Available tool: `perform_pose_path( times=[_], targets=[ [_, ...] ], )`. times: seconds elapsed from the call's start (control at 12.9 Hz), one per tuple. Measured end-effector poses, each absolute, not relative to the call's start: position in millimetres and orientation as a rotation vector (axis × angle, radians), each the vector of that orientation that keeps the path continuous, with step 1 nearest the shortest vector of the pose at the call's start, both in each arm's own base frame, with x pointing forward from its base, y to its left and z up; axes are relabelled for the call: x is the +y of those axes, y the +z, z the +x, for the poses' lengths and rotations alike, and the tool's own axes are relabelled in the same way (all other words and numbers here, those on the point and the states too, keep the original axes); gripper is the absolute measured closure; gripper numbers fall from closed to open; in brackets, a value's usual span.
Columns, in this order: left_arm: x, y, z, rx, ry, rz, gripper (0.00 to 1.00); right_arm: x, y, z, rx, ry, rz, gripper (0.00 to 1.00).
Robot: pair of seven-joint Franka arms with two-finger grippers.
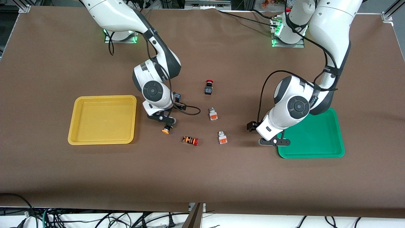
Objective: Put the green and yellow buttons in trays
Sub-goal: 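Grasp the yellow button with the right gripper while the left gripper lowers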
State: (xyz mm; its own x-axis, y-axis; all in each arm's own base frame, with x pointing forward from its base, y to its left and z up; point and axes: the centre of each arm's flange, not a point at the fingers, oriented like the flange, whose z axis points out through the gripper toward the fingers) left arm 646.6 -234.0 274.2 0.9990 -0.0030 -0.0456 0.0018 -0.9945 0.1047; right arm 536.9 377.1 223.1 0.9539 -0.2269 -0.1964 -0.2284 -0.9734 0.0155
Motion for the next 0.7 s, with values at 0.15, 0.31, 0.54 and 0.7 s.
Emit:
perform_pose_path(
  times=[0.15, 0.31, 0.54, 0.7],
  targets=[
    [-235, 274, 646, -0.001, -0.07, 3.036, 0.0, 377, 205, 522, 0.35, 0.318, -3.099, 0.0],
    [-235, 273, 646, -0.001, -0.073, 3.036, 0.0, 378, 193, 511, 0.341, 0.317, -3.097, 0.0],
    [-248, 259, 645, -0.01, -0.051, 3.022, 0.0, 376, 187, 506, 0.34, 0.319, -3.098, 0.04],
    [-282, 240, 640, 0.052, -0.012, 2.979, 0.0, 377, 186, 505, 0.337, 0.322, -3.098, 0.28]
  ],
)
